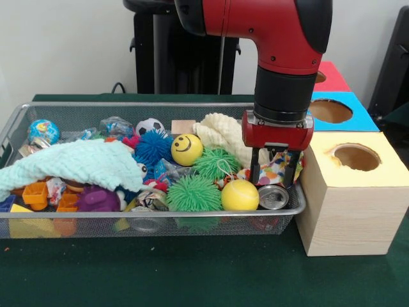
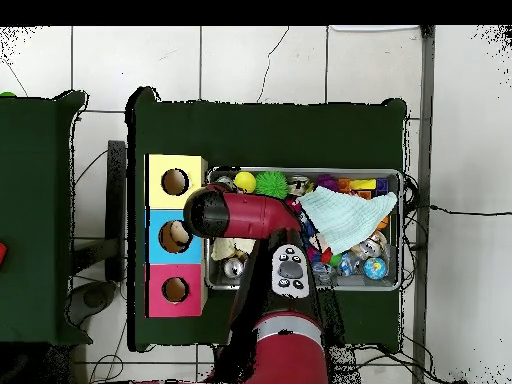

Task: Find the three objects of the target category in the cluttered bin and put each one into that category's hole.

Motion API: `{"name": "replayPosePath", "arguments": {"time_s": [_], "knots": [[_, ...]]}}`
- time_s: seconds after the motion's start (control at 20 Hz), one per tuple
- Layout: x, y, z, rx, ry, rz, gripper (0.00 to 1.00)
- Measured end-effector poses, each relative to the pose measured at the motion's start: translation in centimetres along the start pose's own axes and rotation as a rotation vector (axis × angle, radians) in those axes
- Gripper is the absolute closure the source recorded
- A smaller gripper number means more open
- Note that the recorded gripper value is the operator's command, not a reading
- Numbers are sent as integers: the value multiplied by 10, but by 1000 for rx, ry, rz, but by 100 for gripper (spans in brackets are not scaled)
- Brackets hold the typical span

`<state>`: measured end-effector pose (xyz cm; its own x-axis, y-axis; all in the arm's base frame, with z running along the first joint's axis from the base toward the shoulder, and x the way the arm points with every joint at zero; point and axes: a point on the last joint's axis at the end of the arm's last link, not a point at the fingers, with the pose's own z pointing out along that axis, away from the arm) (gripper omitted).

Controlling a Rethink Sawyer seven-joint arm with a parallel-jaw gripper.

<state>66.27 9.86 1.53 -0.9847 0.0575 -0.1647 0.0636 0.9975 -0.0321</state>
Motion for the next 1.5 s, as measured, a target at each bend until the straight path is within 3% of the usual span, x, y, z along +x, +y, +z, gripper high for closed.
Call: {"name": "replayPosePath", "arguments": {"time_s": [0.35, 0.75, 1.05, 1.5], "knots": [[-2, 2, -1, -4, 0, 6, 0], [-8, 21, -10, -4, 32, -25, 0], [-11, 18, -15, 4, 45, -23, 0], [-20, 14, -29, 9, 21, -16, 0]]}}
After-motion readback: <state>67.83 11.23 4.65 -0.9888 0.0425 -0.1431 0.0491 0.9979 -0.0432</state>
